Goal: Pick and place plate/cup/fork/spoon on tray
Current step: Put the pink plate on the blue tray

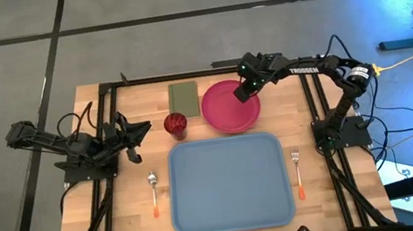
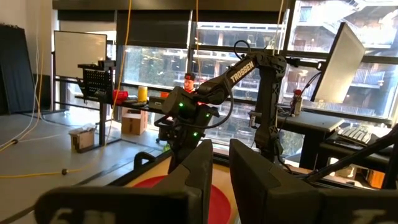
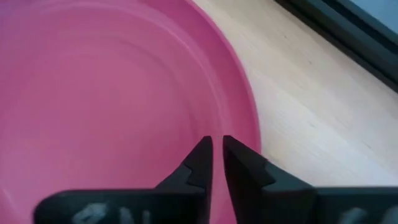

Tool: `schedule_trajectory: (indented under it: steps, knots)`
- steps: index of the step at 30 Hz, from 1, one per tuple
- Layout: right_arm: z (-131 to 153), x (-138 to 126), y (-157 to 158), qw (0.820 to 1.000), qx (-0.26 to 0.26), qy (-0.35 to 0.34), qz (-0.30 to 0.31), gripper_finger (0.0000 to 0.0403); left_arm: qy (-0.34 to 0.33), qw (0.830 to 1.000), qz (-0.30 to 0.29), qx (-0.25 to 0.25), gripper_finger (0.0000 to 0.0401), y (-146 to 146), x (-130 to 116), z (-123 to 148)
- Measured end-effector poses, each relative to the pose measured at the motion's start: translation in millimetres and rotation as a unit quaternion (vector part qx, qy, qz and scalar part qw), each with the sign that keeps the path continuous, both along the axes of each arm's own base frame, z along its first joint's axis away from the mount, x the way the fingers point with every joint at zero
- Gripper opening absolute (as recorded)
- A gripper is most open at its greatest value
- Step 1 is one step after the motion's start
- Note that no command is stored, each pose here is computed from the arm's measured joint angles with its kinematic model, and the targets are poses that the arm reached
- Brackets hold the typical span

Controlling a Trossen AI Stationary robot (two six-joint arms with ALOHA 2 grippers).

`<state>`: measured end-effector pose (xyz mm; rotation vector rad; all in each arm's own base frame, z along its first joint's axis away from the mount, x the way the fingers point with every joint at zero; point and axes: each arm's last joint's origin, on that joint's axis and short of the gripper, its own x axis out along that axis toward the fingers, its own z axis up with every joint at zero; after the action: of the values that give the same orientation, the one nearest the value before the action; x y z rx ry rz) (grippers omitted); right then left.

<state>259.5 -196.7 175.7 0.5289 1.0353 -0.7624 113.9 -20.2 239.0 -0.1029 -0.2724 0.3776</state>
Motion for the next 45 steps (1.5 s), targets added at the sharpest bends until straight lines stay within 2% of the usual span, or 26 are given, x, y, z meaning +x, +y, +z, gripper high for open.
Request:
schedule_trajectory:
  steps: [8,11,20,23,27,38,45]
  knots:
    - [0.2,-1.4,-1.9,0.999,-0.031,0.024,-0.001,0.0107,0.0,1.0,0.0,0.0,0.0047,0.0,0.0,0.0]
    - [0.4,-1.2,-2.2,0.999,-0.037,0.028,0.01,0.0112,0.0,1.0,0.0,0.0,0.0047,0.0,0.0,0.0]
    - [-2.5,-5.2,-2.9,0.998,-0.049,0.046,-0.005,0.0113,0.0,1.0,0.0,0.0,0.0047,0.0,0.0,0.2]
    - [-10.9,-13.2,-4.4,0.999,-0.018,0.031,-0.031,0.0113,0.0,1.0,0.0,0.0,0.0047,0.0,-0.1,0.1]
    - [-17.7,-18.7,-6.6,1.0,0.005,0.01,-0.023,0.0113,0.0,1.0,0.0,0.0,0.0047,0.1,-0.1,0.2]
    - [-19.6,-19.8,-5.8,1.0,0.017,0.004,-0.021,0.0113,0.0,1.0,0.0,0.0,0.0047,0.0,-0.1,0.2]
    - [-19.6,-16.9,-2.1,0.998,0.051,-0.021,0.001,0.0113,0.0,1.0,0.0,0.0,0.0047,0.0,-0.1,0.2]
